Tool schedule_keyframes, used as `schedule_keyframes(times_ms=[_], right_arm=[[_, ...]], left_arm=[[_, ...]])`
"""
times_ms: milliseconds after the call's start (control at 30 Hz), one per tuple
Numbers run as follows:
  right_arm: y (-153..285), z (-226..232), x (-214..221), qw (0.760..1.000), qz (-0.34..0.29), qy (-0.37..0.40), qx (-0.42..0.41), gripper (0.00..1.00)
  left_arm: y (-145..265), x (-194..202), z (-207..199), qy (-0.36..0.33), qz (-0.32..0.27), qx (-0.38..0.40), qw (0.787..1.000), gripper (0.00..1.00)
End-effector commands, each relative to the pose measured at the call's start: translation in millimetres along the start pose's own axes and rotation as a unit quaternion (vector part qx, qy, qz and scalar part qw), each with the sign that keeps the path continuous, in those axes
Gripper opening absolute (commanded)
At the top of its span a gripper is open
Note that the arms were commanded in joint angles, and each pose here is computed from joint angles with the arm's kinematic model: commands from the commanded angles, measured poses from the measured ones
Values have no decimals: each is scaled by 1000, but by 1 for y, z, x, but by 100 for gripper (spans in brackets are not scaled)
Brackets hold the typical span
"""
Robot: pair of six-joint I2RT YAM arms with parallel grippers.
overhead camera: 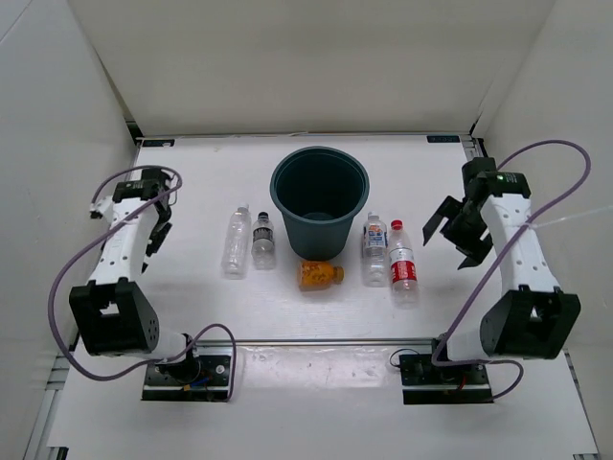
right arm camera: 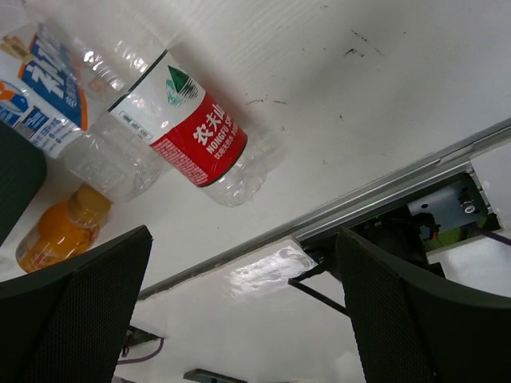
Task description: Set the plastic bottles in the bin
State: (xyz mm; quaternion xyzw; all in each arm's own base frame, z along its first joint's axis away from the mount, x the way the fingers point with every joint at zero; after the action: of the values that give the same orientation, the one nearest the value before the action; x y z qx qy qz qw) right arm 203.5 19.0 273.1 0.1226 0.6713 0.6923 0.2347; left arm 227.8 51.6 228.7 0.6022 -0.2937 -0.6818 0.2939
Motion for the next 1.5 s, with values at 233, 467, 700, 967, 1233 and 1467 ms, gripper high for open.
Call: schedule_keyframes(times_ms=[233, 467, 700, 967, 1233, 1467], right_arm=[[-56, 27, -20, 996, 18, 50, -71, 100], [-114, 25, -16, 996, 57, 65, -37, 100], [-146, 29, -25, 992, 89, 81, -27, 100], [-160, 40, -32, 992, 96, 70, -35, 92], [-156, 33, -32, 994, 85, 71, -20, 40], [-69, 44, -44, 999, -8, 21, -34, 23]], left_arm=[[98, 8, 10, -206, 144, 289, 924, 100], [119, 15, 9, -241, 205, 396, 862, 100], [113, 22, 13, -260, 213, 404, 851, 100], [112, 22, 9, -261, 211, 398, 854, 100], [104, 29, -2, -261, 217, 389, 857, 100], [109, 27, -7, -255, 218, 413, 847, 97]])
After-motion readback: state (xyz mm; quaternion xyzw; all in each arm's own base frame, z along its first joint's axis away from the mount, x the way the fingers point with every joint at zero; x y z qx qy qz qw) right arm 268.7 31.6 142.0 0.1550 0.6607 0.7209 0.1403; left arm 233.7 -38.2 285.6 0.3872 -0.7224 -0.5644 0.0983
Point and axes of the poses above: each gripper's point midway between its finger pads, its own y axis back along the fingers, its own z axis along the line the jaws close on, x = y × z, the point moved 10 cm from there along y, back along the fingers, and after that the axes turned 8 degrees about y, right-handed, at the moved point
